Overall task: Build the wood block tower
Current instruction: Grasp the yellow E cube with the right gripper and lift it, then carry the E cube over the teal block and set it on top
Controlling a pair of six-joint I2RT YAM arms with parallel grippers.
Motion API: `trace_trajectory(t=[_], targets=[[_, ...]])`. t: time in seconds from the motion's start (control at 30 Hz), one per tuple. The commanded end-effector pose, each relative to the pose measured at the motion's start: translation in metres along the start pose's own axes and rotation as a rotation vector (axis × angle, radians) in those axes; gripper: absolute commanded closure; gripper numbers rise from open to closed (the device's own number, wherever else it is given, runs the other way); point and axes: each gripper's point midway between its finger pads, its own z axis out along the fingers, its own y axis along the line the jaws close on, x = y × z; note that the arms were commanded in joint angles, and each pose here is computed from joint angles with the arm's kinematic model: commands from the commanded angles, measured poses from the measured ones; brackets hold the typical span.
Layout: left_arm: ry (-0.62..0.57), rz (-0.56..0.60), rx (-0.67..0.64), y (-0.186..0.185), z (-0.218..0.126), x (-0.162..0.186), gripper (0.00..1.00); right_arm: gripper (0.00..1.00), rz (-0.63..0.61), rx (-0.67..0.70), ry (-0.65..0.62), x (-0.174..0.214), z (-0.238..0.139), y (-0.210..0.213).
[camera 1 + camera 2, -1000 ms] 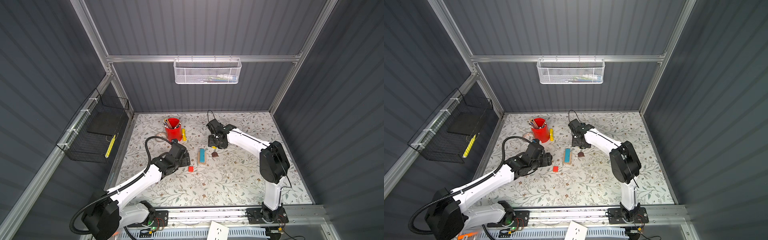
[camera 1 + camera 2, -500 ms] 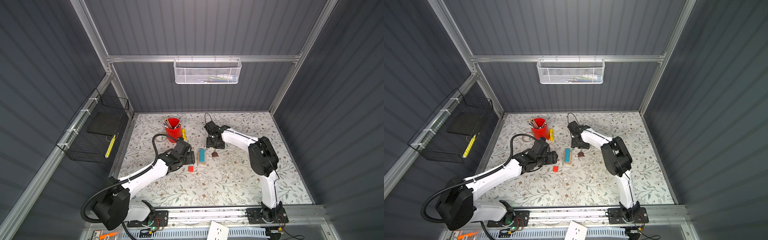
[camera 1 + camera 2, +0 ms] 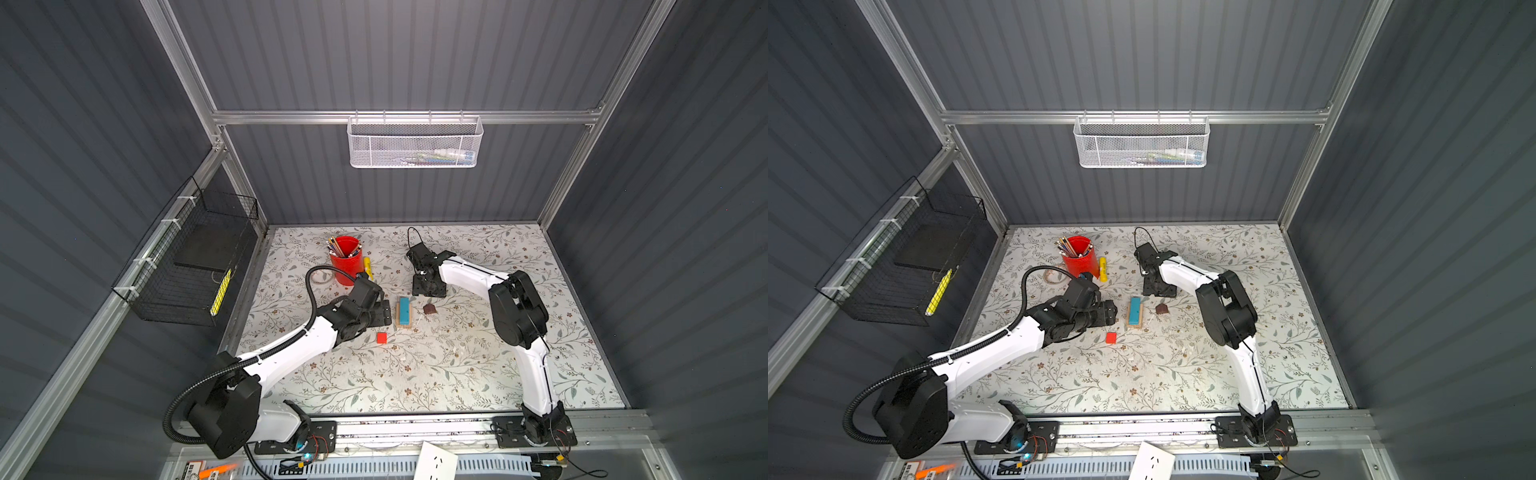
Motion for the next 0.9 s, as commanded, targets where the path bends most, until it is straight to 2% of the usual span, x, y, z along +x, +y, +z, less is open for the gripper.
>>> trace_trajectory(t=[0.0, 0.7, 0.87], targets=[[-0.021, 0.015, -0.01, -0.0008, -0.0023, -0.0099, 0.15, 0.35, 0.008, 0.012, -0.001, -0.0034, 0.0038, -0.0011], [-0.02, 0.007, -0.01, -0.0001, -0.0025, -0.0088, 0.15, 0.57, 0.054, -0.031, 0.032, 0.0029, 0.0084, -0.0088], [-0.022, 0.006, -0.012, 0.0008, -0.0043, -0.0088, 0.15, 0.68, 0.043, -0.046, 0.019, -0.0016, 0.0028, -0.0078]])
